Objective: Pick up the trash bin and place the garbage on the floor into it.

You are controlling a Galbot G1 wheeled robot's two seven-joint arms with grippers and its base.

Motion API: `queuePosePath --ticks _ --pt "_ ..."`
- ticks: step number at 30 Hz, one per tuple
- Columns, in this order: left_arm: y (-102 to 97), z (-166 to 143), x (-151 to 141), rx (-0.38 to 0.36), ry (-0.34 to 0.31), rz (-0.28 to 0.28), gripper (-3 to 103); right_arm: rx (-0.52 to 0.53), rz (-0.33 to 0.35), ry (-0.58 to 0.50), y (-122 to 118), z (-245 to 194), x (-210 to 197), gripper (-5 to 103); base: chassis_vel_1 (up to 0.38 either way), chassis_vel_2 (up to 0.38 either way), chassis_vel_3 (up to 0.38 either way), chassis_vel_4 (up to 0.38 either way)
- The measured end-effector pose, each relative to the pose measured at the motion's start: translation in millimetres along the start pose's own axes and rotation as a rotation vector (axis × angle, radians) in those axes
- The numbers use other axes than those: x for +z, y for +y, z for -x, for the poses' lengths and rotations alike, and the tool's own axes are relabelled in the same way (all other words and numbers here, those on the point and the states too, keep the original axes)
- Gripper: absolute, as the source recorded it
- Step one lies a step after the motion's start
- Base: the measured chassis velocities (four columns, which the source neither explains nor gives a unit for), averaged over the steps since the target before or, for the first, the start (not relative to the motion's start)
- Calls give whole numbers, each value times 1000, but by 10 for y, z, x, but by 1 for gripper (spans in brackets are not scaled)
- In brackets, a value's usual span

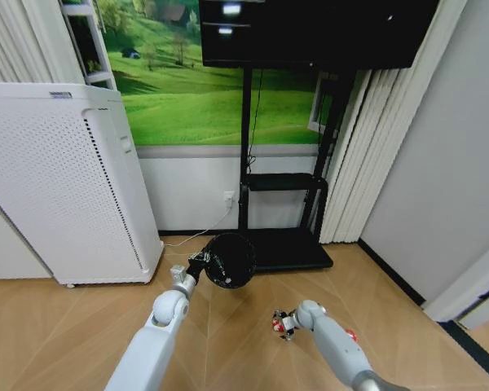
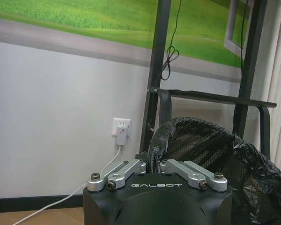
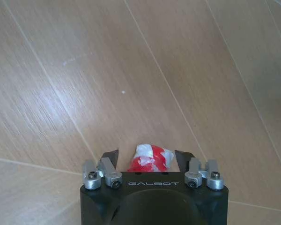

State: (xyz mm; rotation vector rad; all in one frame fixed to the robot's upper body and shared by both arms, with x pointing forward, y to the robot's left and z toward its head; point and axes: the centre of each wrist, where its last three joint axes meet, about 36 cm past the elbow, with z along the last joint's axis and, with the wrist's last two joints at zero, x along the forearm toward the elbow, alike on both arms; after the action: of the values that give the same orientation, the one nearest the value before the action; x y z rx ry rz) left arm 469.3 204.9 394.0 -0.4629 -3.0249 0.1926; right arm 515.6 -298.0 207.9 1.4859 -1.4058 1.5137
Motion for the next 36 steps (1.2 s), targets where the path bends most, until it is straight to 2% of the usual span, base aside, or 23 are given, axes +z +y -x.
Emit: queuePosePath --ticks 1,3,6,8,12,13,17,18,19,20,22,23,24,25,26,27,28,29,30,31,32,34,36 --pt "0 0 0 0 0 0 7 0 0 0 0 0 0 69 0 0 0 0" --pt "9 18 -38 -3 -9 -6 7 -6 17 -14 25 -15 13 57 0 0 0 0" --pt "14 34 -75 -2 -17 -10 7 -10 23 -19 48 -14 13 52 0 0 0 0" --pt "19 53 -104 0 -24 -11 7 -12 25 -20 65 -8 10 36 0 0 0 0" --pt "25 52 -106 0 -22 -11 7 -8 33 -25 74 1 3 31 0 0 0 0" --pt "29 45 -96 1 -18 -10 7 3 47 -33 85 6 -3 16 0 0 0 0" --pt "9 50 -80 8 -12 -10 7 30 63 -53 84 -21 -20 18 0 0 0 0" --pt "-5 57 -75 11 -10 -11 7 40 67 -62 86 -46 -21 28 0 0 0 0" --pt "-11 59 -74 13 -9 -10 7 49 76 -73 94 -71 -16 33 0 0 0 0" --pt "-11 59 -74 13 -9 -10 7 49 76 -73 94 -71 -16 33 0 0 0 0" --pt "-19 64 -68 16 -5 -10 7 76 156 -117 213 -158 47 43 0 0 0 0" --pt "-19 64 -68 16 -5 -10 7 76 156 -117 213 -158 47 43 0 0 0 0" --pt "-20 65 -64 16 -4 -11 7 81 181 -126 256 -171 65 49 0 0 0 0" --pt "-26 68 -56 17 -2 -12 7 101 237 -146 341 -186 101 54 0 0 0 0" --pt "-37 71 -46 19 0 -14 7 145 340 -184 474 -194 154 60 0 0 0 0" --pt "-45 73 -39 22 2 -13 7 168 414 -201 575 -209 195 60 0 0 0 0" --pt "-45 73 -39 22 2 -13 7 168 414 -201 575 -209 195 60 0 0 0 0" --pt "-52 74 -31 24 5 -13 7 182 482 -200 665 -242 237 65 0 0 0 0" --pt "-67 77 -20 28 8 -12 7 194 556 -197 769 -281 283 76 0 0 0 0" --pt "-67 77 -20 28 8 -12 7 194 556 -197 769 -281 283 76 0 0 0 0" --pt "-85 84 -11 32 10 -14 7 198 591 -196 829 -292 309 82 0 0 0 0" --pt "-100 89 -5 35 11 -14 7 200 603 -194 852 -293 323 82 0 0 0 0" --pt "-135 107 5 42 12 -14 7 199 618 -179 890 -258 364 96 0 0 0 0"
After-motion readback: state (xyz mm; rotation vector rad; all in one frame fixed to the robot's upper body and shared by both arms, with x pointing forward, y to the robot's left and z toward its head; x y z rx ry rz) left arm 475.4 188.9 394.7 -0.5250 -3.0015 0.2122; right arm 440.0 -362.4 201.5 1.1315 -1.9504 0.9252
